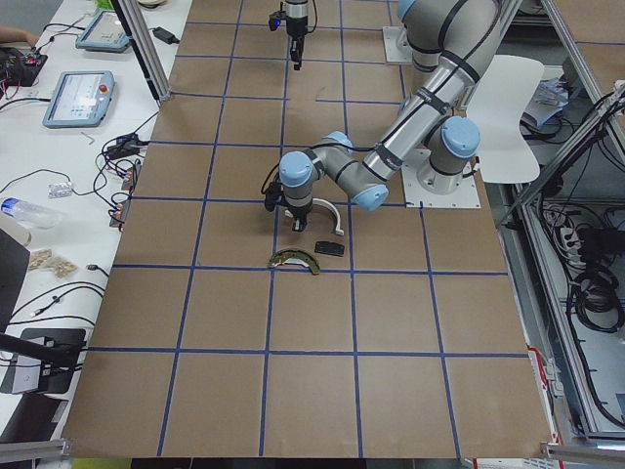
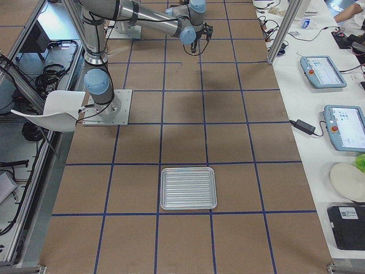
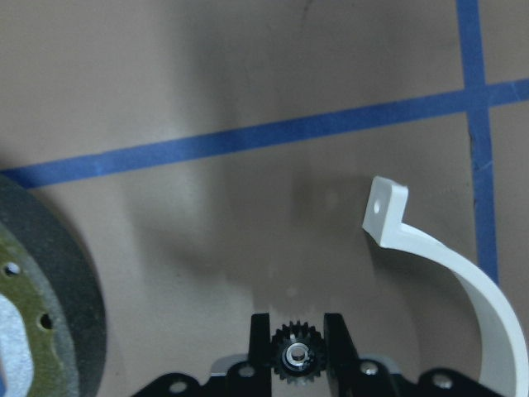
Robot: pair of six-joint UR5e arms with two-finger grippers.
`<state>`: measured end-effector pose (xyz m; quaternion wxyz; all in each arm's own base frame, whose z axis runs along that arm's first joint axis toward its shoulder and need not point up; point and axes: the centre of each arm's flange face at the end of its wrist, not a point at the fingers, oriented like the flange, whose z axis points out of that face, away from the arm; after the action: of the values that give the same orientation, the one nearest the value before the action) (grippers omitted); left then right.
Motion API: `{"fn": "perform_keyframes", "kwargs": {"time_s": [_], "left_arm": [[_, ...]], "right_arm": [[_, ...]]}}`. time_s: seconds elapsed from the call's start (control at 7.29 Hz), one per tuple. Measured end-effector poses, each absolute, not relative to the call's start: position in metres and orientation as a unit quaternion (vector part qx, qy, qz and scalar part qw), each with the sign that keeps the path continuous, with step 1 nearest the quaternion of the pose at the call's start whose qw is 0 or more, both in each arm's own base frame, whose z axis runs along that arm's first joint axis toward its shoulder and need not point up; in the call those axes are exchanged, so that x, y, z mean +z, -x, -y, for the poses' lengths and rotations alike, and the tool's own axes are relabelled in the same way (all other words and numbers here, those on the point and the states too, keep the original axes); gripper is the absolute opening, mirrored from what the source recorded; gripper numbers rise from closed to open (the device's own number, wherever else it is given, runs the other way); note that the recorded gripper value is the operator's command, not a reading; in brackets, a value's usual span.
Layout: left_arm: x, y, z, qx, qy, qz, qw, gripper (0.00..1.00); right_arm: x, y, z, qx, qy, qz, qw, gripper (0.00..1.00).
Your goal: Place bearing gear from tray to pile
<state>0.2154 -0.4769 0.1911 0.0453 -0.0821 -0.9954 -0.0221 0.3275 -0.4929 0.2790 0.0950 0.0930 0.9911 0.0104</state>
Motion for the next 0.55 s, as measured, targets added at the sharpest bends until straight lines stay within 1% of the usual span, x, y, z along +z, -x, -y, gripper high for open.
{"fn": "perform_keyframes", "kwargs": {"time_s": [0.14, 0.27, 0.41, 0.55], "left_arm": [[0.1866, -0.2148, 0.4763, -0.025, 0.08, 0.995, 0.049, 0.51], [0.1825, -0.2147, 0.4762, -0.028, 0.078, 0.995, 0.052, 0.87], [0.1801, -0.2147, 0.4761, -0.03, 0.077, 0.995, 0.053, 1.0], [0.1795, -0.2148, 0.4759, -0.032, 0.077, 0.995, 0.053, 1.0]], "right_arm": [[0.268, -0.344, 0.4876, 0.01, -0.096, -0.991, 0.097, 0.63], [0.262, -0.3509, 0.4853, 0.011, -0.098, -0.99, 0.098, 0.91], [0.2612, -0.3536, 0.4851, 0.009, -0.1, -0.99, 0.099, 1.0], [0.2667, -0.3532, 0.4874, 0.004, -0.102, -0.99, 0.101, 1.0]]}}
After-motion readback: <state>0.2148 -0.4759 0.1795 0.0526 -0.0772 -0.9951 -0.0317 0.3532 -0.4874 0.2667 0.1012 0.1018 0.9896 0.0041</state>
